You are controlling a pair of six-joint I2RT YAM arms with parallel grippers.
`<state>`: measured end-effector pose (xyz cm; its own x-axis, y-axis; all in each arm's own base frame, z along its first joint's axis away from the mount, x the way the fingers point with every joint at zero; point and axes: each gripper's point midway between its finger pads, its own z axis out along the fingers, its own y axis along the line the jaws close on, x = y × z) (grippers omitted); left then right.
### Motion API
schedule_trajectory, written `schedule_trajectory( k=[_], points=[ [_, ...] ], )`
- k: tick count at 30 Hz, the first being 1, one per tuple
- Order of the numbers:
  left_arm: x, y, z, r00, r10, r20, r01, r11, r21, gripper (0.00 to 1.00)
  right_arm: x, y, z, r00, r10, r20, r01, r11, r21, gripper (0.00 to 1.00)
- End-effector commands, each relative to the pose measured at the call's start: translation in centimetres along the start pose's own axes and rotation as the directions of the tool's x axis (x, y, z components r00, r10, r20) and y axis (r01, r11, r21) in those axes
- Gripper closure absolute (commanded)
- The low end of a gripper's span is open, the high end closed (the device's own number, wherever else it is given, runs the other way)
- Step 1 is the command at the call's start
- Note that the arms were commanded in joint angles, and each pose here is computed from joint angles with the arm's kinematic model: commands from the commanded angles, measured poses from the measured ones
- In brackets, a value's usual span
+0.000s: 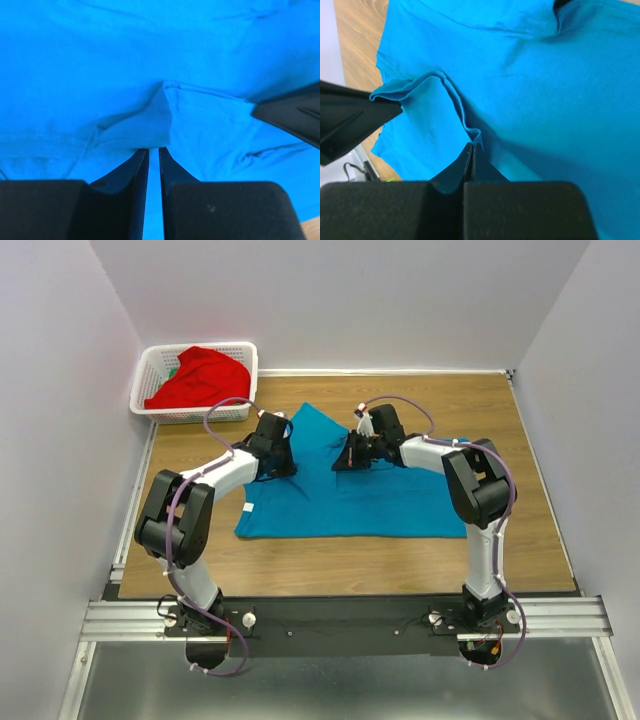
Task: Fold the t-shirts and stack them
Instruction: Fold the tshirt
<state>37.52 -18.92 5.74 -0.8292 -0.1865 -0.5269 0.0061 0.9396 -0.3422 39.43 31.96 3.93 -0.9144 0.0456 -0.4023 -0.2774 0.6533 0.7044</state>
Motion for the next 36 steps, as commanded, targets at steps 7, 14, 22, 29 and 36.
schedule_trajectory(
  k=[7, 14, 22, 29, 36],
  points=[
    [-2.2, 1.1, 1.2, 0.998, -0.002, 0.060, 0.004, 0.999, -0.033, 0.79, -0.9, 0.1, -1.7, 0.993, -0.084, 0.079, 0.079, 0.994, 0.070, 0.99],
    [-2.4, 1.6, 2.3, 0.999, -0.010, 0.054, 0.012, 0.999, -0.043, 0.79, -0.1, -1.5, -1.8, 0.994, -0.068, 0.082, 0.056, 0.990, 0.132, 0.99],
    [-3.4, 2.0, 3.2, 0.998, -0.012, 0.055, 0.015, 0.998, -0.055, 0.79, -0.5, -2.0, -2.6, 0.990, -0.072, 0.119, 0.049, 0.981, 0.186, 0.82],
    [-6.5, 2.1, -0.8, 0.988, 0.017, 0.153, -0.003, 0.995, -0.096, 0.69, -3.6, -2.1, -6.8, 0.968, -0.179, 0.176, 0.106, 0.926, 0.363, 0.55],
    [-2.1, 4.5, -4.0, 0.995, 0.034, 0.095, -0.019, 0.988, -0.153, 0.65, 1.3, -6.8, -12.8, 0.990, -0.119, 0.079, 0.045, 0.786, 0.617, 0.53]
  ],
)
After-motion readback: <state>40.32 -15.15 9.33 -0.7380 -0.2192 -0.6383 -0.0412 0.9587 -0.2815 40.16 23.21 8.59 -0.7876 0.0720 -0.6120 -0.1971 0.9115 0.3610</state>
